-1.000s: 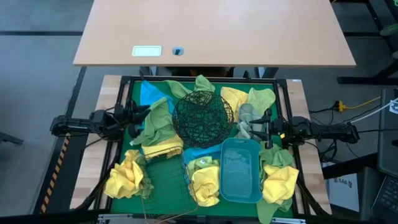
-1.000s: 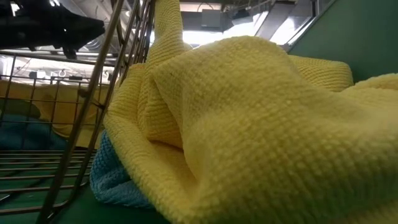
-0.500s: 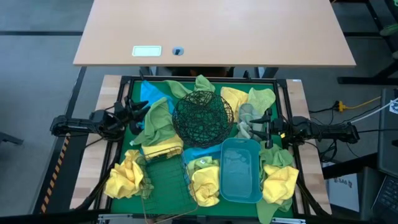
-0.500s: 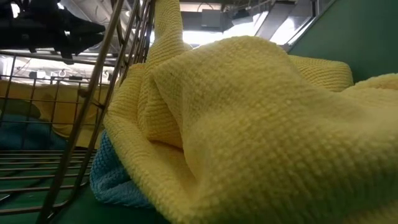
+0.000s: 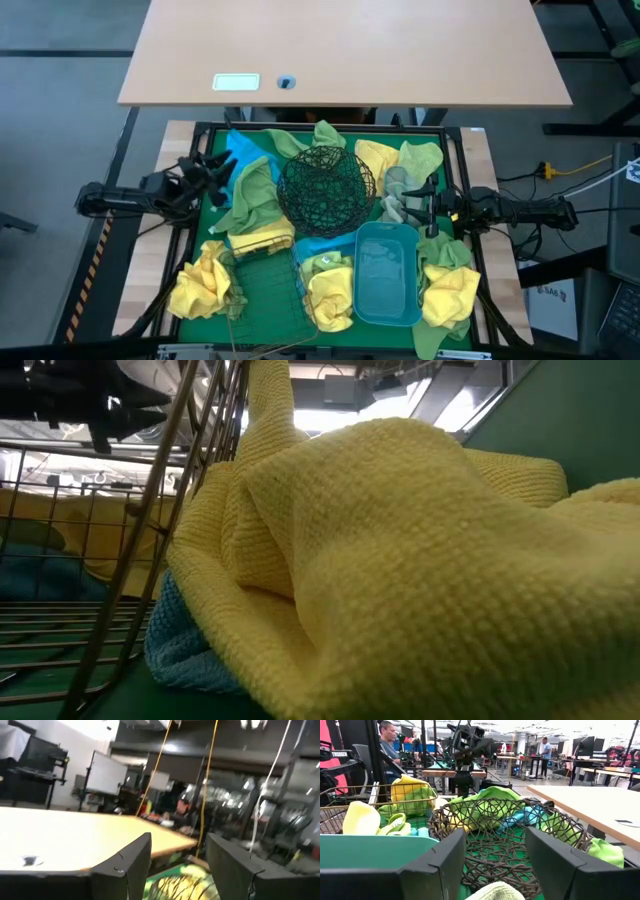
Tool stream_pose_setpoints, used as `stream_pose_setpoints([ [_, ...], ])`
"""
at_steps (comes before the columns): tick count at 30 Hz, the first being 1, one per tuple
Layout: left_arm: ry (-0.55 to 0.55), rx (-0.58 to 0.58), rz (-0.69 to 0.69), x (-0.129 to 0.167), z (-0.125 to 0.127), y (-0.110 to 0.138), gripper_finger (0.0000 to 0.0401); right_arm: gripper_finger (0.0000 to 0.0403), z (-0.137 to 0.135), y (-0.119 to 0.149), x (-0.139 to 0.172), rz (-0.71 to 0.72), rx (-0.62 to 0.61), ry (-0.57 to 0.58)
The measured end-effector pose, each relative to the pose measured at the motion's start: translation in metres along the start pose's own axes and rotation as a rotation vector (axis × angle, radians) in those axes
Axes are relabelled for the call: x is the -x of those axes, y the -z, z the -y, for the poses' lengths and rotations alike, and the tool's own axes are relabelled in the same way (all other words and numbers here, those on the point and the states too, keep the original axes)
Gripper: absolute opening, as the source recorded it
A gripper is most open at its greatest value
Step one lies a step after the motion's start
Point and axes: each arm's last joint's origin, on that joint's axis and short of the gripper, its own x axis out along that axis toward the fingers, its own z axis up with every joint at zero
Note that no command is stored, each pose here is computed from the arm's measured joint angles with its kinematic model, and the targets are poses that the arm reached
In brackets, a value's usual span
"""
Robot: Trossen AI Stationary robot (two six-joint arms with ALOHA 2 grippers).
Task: Sort microfiber towel by color & place in baskets
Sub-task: Put the green microfiber cloth into the round wire basket
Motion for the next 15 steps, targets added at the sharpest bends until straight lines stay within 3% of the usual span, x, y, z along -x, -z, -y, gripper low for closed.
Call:
stream_pose_setpoints([
  [7,-0.14,-0.113,-0.132,-0.003,-0.002,0.014,0.0183,0.0209,0.0,0.0,0.0,0.002,0.0,0.0],
  [15,-0.184,-0.196,-0.281,0.001,-0.007,0.033,0.0183,0.0209,0.0,0.0,0.0,0.002,-0.001,-0.001],
])
